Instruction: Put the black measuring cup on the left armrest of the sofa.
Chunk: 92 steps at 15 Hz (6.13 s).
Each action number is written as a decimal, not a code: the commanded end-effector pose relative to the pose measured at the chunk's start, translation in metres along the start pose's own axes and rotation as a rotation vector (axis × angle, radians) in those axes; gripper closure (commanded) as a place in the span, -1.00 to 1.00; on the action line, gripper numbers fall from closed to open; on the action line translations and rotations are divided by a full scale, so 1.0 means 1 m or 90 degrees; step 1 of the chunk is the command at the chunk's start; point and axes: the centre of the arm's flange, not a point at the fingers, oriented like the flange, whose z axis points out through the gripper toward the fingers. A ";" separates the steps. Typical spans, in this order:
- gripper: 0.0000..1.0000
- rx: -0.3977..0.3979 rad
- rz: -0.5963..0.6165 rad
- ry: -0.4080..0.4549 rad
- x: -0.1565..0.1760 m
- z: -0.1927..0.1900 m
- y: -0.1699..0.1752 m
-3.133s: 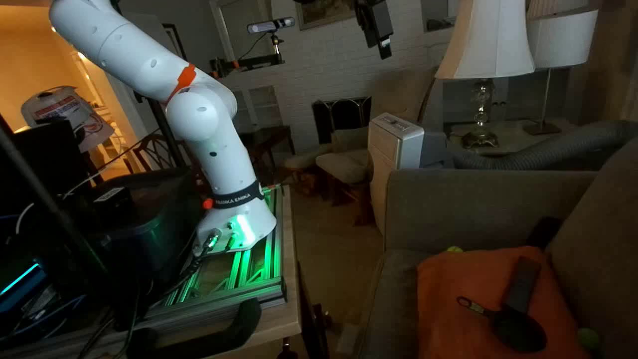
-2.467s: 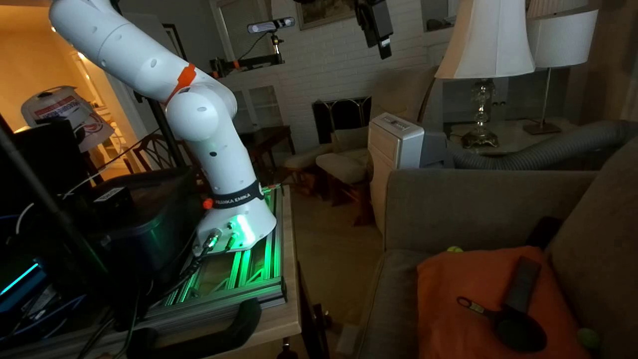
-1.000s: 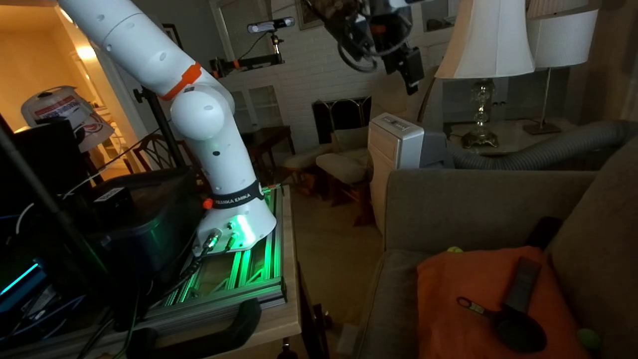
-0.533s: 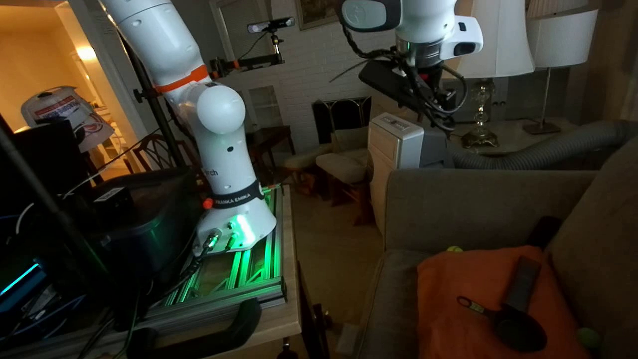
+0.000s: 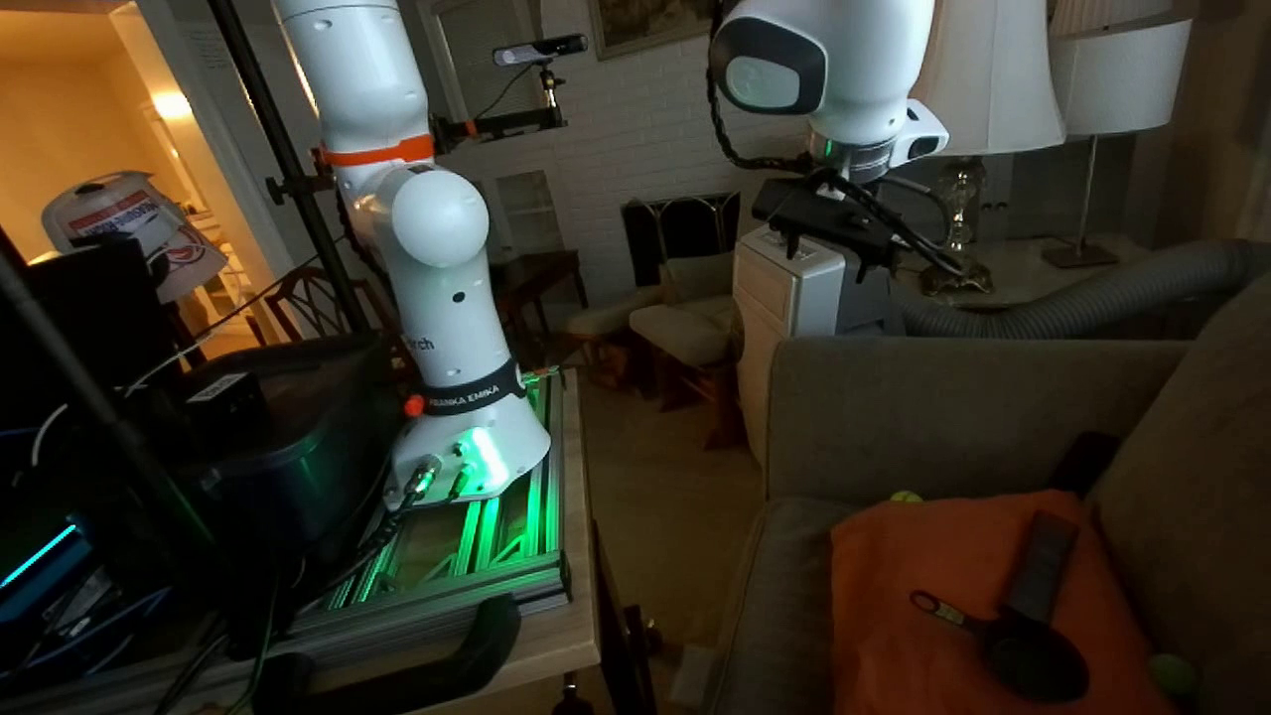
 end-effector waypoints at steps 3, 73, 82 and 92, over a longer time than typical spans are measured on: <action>-1.00 -0.005 0.000 0.000 -0.003 -0.003 0.004; -1.00 -0.227 -0.210 -0.169 -0.050 0.533 0.179; -0.48 -0.265 -0.232 -0.156 -0.033 0.532 0.192; 0.85 -0.267 -0.204 -0.156 -0.037 0.528 0.195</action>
